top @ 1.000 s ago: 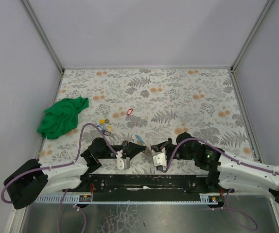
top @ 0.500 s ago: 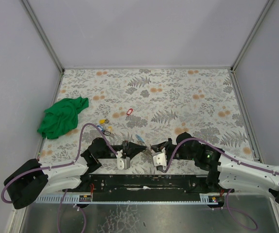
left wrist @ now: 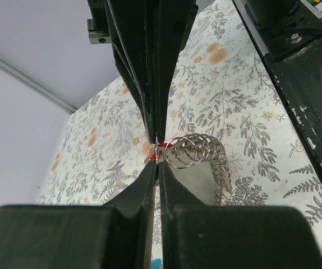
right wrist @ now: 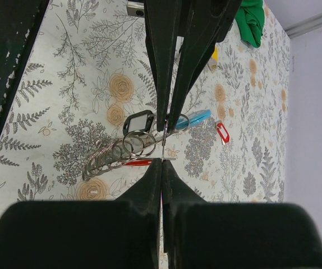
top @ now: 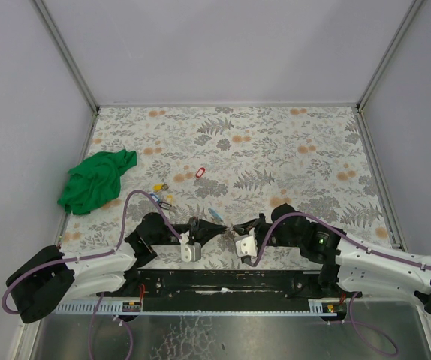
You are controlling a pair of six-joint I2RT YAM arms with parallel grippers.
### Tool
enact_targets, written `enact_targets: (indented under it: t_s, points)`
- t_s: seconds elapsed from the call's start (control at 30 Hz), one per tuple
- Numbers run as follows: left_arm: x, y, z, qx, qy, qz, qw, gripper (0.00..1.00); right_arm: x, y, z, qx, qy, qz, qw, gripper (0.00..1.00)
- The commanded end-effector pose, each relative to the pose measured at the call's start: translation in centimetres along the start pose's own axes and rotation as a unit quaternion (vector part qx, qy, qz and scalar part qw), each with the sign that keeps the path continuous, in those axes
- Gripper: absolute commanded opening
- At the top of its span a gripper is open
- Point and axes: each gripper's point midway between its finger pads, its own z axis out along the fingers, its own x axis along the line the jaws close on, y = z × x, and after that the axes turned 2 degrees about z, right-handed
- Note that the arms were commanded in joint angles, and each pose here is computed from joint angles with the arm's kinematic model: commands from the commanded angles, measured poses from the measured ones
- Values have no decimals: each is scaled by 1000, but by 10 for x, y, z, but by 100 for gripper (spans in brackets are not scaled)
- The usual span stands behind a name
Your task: Put the keys on the keyring
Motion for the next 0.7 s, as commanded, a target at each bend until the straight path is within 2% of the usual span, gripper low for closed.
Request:
enact_targets:
  t_s: [0.0,0.67]
  points:
    - [18,21,6,-37,18,28,999,0,-17,33,-1,-50,-10,-2,999,0]
    - [15,30,12,-63,1,24,998,0,-21,41,5,-62,-4,13,998,0]
